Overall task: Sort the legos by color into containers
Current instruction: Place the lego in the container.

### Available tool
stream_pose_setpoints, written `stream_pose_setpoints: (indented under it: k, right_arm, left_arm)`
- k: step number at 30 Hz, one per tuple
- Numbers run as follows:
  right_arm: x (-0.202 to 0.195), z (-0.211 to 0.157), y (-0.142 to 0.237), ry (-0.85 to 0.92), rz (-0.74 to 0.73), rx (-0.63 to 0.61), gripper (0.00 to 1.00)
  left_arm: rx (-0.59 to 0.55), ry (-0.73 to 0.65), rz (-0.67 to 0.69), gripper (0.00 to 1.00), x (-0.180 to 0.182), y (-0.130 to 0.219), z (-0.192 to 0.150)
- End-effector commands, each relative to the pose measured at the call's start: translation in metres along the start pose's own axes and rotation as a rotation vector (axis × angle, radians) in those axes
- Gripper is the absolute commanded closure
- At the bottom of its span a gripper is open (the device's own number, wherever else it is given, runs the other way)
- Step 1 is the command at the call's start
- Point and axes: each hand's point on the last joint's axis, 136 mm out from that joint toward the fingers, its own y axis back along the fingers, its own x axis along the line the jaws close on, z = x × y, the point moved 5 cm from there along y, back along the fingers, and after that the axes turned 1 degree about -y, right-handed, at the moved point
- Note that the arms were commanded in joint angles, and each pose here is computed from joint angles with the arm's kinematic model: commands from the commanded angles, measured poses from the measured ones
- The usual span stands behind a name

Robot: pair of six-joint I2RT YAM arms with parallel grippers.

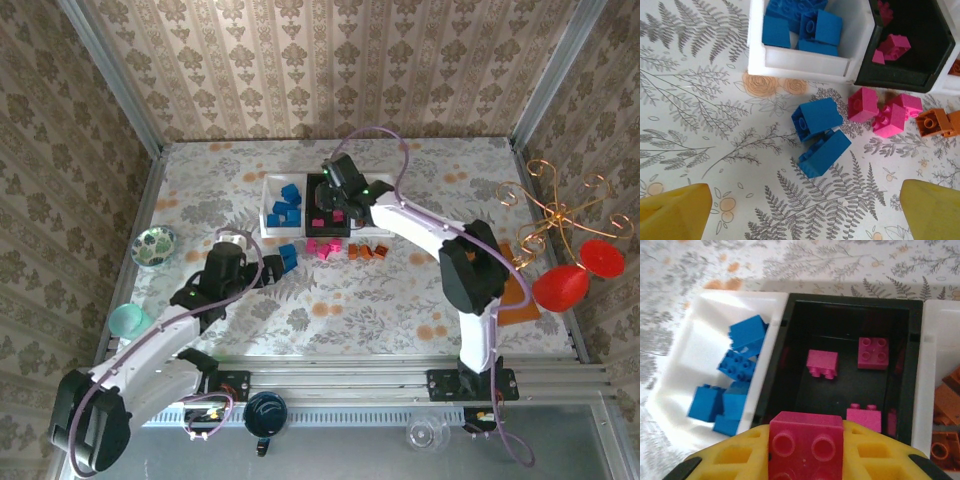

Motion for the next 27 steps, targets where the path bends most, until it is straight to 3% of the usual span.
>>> stream_pose_setpoints:
  k: [1, 2, 3, 5, 12, 21, 27]
  right_arm:
    - [-0.005, -0.006, -0.015, 0.036, -0.073, 0.066, 0.49]
    - [-0.004, -0.003, -0.016, 0.037, -0.079, 0.063, 0.36]
    - [-0.003, -0.001, -0.017, 0.039, -0.08, 0.062, 0.31]
    - [-0.002, 0.004, -0.011, 0.037, -0.075, 0.047, 0.27]
    - [-0.004, 0.001, 0.029, 0.018, -0.02, -0.015, 0.25]
    - [-0.02, -0.028, 0.059, -0.027, 0.017, -0.021, 0.25]
    - [-0.024, -0.034, 0.07, -0.036, 0.025, -0.027, 0.25]
  left_arm:
    - [0.028, -0.006, -0.042, 0.04, -0.006, -0.007, 0.002]
    - [0.041, -0.006, -0.048, 0.04, -0.007, -0.01, 0.001]
    - [0.048, -0.007, -0.054, 0.05, -0.008, -0.013, 0.001]
    - [0.067, -0.008, -0.067, 0.06, -0.011, -0.02, 0.0]
    - [0.14, -0.06, -0.056, 0.15, -0.025, -0.051, -0.002]
    - [0.195, -0.153, 0.031, 0.18, -0.025, -0.098, -0.017]
    - [0.218, -0.209, 0.028, 0.35, -0.023, -0.114, -0.032]
